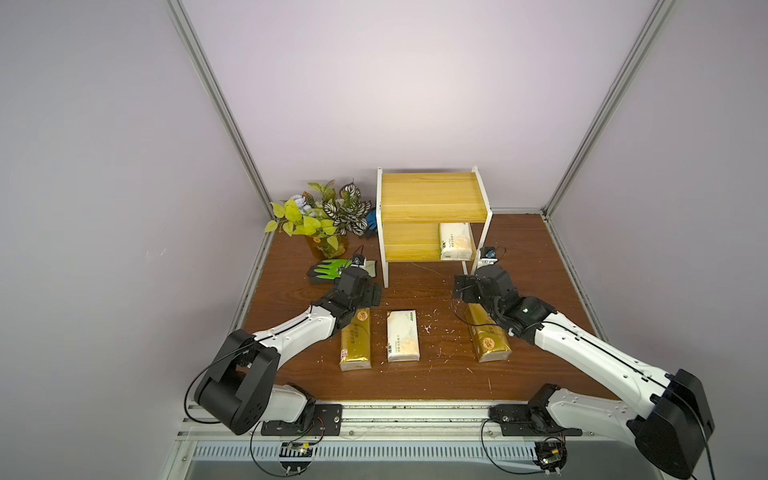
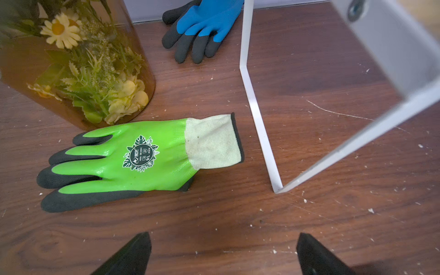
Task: Place the tissue boxes on the shelf by color
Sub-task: Place a box of tissues on the shelf, then adjust the box of tissues at the center of the board.
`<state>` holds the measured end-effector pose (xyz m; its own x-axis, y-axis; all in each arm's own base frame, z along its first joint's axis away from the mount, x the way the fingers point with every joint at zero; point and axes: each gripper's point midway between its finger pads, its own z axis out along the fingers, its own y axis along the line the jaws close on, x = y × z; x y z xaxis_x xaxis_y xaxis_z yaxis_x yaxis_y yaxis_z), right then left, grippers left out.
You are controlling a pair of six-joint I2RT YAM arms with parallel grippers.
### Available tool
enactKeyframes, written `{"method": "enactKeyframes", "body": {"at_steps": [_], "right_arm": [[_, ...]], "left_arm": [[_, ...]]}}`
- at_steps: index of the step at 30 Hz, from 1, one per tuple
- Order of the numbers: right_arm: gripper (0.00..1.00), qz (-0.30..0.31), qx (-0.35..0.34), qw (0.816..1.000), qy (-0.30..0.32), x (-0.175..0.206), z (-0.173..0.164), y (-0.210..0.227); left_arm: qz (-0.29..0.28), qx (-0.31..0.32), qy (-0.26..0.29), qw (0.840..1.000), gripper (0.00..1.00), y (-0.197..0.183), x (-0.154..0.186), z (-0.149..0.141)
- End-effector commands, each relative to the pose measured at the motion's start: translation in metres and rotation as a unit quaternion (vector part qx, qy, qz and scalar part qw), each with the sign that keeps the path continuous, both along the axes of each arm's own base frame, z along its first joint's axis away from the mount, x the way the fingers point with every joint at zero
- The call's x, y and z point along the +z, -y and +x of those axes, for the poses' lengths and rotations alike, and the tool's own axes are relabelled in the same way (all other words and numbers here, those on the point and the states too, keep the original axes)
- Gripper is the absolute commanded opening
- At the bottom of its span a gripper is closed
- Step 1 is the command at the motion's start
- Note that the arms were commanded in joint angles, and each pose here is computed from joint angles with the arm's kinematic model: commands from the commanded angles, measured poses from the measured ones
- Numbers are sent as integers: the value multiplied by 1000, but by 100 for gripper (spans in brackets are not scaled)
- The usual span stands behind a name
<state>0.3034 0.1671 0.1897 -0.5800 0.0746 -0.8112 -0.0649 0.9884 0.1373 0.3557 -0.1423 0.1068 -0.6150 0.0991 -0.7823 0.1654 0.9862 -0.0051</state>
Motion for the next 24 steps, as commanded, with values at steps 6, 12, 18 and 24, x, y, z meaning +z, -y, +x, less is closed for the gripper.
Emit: {"method": "enactKeyframes", "body": {"at_steps": [6,12,18,24], "right_arm": [[99,10,51,998,-45,-13,-24,-34],[99,-7,74,996,-58,-4,-20,-44],[99,-24,107,992,-69,-1,-23,-51],[99,-36,108,991,-71,0,-32,-39]], "left_arm": [[7,-86,-84,993,99,44,4,-42],[-27,-79,-114,990,100,86,9,-76],[-72,-51,-153,984,99,114,-3,-103],[-44,-52,-211,975,100,130,-28,-136]]}}
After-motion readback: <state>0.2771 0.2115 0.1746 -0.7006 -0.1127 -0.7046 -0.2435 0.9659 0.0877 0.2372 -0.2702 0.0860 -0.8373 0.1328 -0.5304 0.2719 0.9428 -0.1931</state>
